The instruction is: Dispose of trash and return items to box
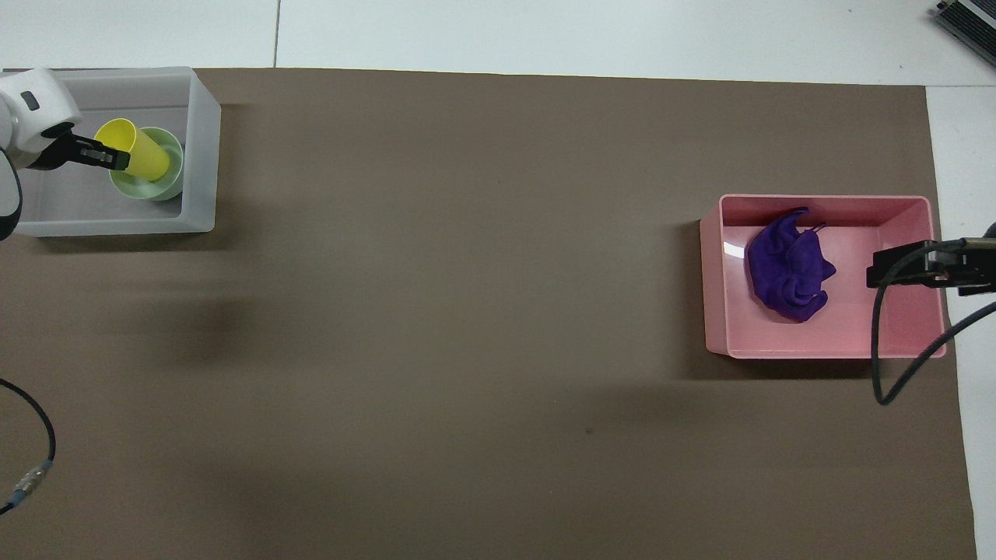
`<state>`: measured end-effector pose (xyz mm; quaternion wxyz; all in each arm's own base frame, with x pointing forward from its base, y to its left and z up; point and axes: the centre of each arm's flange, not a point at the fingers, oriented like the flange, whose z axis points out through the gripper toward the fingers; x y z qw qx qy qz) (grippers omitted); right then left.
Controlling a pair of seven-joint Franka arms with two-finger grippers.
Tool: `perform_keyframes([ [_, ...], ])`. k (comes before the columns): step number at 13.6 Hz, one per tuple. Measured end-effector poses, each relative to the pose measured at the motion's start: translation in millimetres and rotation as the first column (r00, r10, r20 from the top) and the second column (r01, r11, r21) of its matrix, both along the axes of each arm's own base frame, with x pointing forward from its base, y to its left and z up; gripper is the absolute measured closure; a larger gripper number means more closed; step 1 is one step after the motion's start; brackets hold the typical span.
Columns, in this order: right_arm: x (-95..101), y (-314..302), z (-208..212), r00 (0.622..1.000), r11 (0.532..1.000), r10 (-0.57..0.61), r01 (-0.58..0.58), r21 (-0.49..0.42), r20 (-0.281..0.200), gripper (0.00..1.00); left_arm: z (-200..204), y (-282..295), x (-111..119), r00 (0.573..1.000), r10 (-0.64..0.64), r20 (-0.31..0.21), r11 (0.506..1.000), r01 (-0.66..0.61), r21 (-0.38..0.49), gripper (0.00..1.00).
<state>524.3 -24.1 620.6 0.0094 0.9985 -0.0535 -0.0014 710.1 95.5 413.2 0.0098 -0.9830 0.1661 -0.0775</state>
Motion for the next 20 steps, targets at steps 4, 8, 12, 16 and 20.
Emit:
perform_keyframes([
  [4,2.1,-1.3,-0.5,1.0,1.0,-0.002,0.002,-0.001,0.018,0.0,37.1,-8.8,-17.2,0.99,0.033,-0.135,0.999,-0.037,-0.028,0.0],
  [8,1.8,-1.6,-2.0,1.0,1.0,-0.002,0.002,0.0,0.015,0.0,105.6,-40.7,-64.5,0.947,0.158,-0.279,0.985,-0.169,-0.016,0.0],
  [12,1.6,-0.8,-4.7,1.0,1.0,-0.001,0.001,0.0,0.009,0.0,174.0,-112.5,-104.9,0.939,0.204,-0.277,0.978,-0.209,0.013,0.0],
  [16,1.5,-0.8,-4.8,1.0,1.0,-0.001,0.001,0.0,0.009,0.0,213.0,-148.8,-159.2,0.946,0.206,-0.248,0.978,-0.206,0.029,0.0],
  [20,1.5,-0.8,-4.8,1.0,1.0,-0.001,0.001,0.0,0.009,0.0,203.7,-118.7,-184.1,0.935,0.256,-0.246,0.966,-0.257,0.029,0.0],
])
